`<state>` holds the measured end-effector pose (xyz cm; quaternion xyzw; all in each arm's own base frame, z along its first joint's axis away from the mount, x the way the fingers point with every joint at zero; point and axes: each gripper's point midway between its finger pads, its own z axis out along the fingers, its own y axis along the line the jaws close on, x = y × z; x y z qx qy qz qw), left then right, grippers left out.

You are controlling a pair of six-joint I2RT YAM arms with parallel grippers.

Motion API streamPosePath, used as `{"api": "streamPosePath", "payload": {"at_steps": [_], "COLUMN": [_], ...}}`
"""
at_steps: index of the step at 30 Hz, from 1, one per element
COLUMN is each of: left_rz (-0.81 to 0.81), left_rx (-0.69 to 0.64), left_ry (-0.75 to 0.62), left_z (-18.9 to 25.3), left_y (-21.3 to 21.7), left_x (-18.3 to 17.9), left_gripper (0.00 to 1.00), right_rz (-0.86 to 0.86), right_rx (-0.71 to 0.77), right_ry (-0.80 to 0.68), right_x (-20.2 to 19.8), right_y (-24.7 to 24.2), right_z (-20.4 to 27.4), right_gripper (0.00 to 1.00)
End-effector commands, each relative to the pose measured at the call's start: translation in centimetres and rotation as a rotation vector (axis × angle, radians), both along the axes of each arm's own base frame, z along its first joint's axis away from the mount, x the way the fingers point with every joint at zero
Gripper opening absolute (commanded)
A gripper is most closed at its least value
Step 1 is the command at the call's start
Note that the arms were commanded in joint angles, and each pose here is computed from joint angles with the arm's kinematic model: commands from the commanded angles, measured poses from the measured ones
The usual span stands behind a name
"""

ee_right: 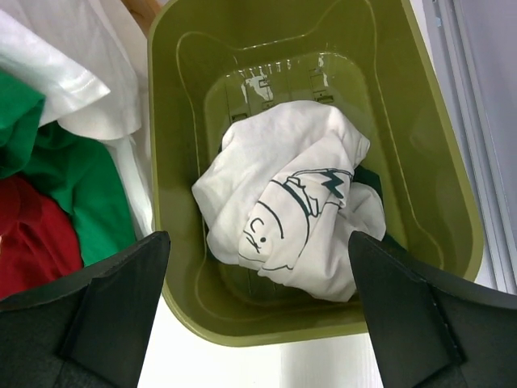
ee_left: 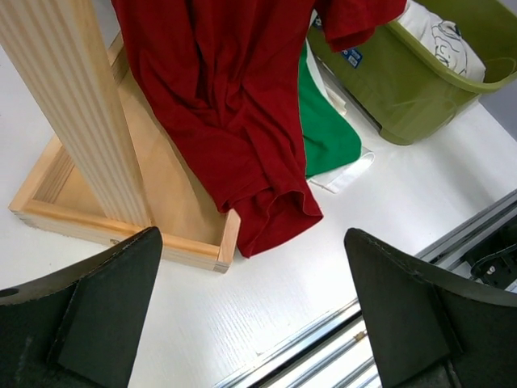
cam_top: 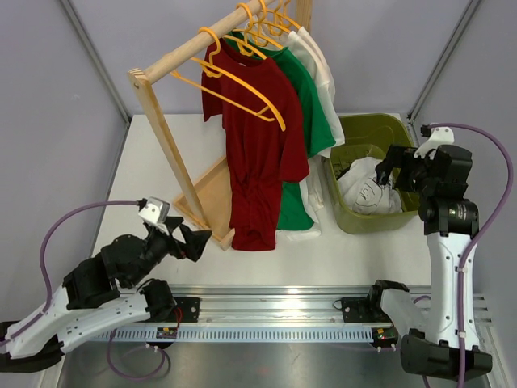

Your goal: Remove the t-shirt from the hanger

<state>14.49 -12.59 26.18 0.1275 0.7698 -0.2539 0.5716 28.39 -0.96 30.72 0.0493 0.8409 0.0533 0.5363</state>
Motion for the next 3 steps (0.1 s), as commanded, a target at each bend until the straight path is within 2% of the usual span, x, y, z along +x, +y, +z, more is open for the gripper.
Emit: {"api": "streamPosePath", "payload": {"at_steps": [1,3], "left_rz": [0.036,0.037], "left_rx": [-0.029,-0.027], "left_ry": [-0.004,-0.005], "left_z": [0.24,0.29], "left_y": [0.23,0.21], "left_x": [0.38,0.42], "left_gripper": [0.99,0.99], "right_rz": [-0.015,0.004], "right_rx": [-0.028,-0.055], "right_ry": [-0.089,-0.094], "right_x": [-0.50,-0.48], "right_y": [-0.28,-0.28], "right_z": [1.57,1.36], "right_gripper": [0.99,1.00]}}
